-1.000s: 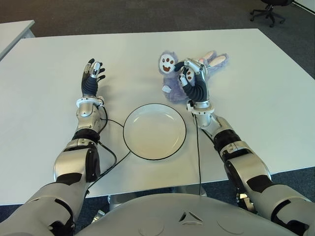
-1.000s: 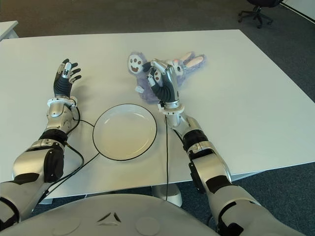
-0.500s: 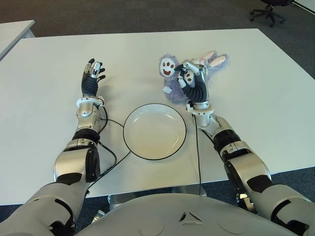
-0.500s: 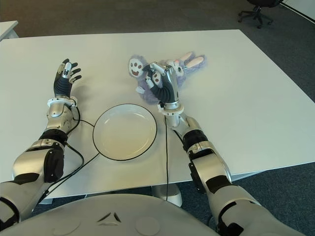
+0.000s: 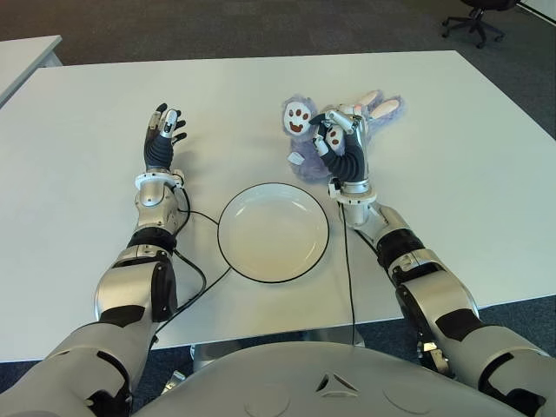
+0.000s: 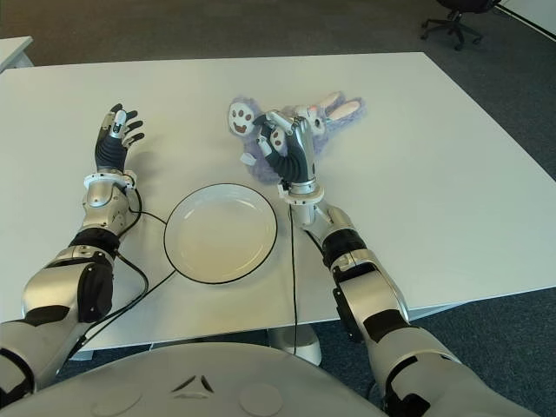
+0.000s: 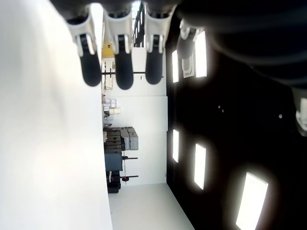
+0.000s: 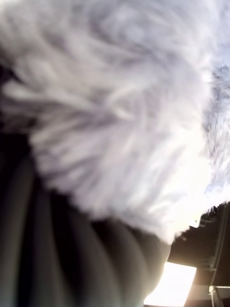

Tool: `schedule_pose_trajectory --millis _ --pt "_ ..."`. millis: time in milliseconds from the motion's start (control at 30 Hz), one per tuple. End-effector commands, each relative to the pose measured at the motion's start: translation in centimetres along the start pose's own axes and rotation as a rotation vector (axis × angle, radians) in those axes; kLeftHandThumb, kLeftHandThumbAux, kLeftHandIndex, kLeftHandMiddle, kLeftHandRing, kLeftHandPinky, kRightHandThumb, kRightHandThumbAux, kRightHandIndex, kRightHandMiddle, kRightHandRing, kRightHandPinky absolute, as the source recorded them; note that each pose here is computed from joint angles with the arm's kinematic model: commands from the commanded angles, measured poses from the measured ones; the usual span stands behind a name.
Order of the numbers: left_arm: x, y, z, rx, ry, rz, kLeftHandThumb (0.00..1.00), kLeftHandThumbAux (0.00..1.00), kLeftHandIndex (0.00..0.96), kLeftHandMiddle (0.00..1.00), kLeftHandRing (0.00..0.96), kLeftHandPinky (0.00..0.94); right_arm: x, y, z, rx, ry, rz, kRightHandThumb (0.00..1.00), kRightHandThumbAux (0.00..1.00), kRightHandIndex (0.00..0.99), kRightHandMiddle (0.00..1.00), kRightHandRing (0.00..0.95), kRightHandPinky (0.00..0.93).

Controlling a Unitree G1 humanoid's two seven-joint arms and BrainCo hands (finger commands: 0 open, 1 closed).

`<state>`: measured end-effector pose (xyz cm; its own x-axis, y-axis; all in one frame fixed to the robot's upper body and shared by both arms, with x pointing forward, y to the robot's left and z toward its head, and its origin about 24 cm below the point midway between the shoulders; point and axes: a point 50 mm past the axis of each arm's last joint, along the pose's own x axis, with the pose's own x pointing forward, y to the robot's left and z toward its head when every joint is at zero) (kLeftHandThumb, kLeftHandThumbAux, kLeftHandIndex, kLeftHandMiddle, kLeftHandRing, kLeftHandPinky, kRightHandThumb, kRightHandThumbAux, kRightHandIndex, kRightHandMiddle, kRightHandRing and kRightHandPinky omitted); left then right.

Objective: Put the doll into the plate.

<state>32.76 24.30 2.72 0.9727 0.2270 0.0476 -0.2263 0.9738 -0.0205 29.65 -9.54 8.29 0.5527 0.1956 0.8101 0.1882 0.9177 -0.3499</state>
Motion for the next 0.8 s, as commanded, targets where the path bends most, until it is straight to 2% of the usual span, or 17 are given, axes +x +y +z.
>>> schedule_pose_trajectory --millis 33,467,533,800 --pt "-3.0 -0.5 -4.5 -0.053 0.187 0.019 0.0 0.34 0.07 0.181 0.198 0.226 -17.3 2.0 1.2 -0.06 0.627 0.174 0.705 0.719 0.437 0.879 0.886 0.859" --pt "-2.9 -0.5 -4.5 -0.047 0.189 0.021 0.0 0.331 0.069 0.179 0.189 0.189 -16.7 1.9 1.0 -0.067 0.61 0.149 0.702 0.72 0.437 0.874 0.877 0.851" --pt "-2.9 -0.5 -4.5 -0.048 0.189 0.022 0.0 0.327 0.073 0.182 0.193 0.209 -16.4 1.9 0.8 -0.069 0.606 0.143 0.702 0.72 0.437 0.873 0.877 0.852" --pt "-2.9 -0.5 -4.4 -0.05 0.19 0.026 0.0 0.319 0.079 0.186 0.2 0.214 -14.2 1.5 0.1 -0.076 0.551 0.08 0.702 0.72 0.437 0.877 0.878 0.857"
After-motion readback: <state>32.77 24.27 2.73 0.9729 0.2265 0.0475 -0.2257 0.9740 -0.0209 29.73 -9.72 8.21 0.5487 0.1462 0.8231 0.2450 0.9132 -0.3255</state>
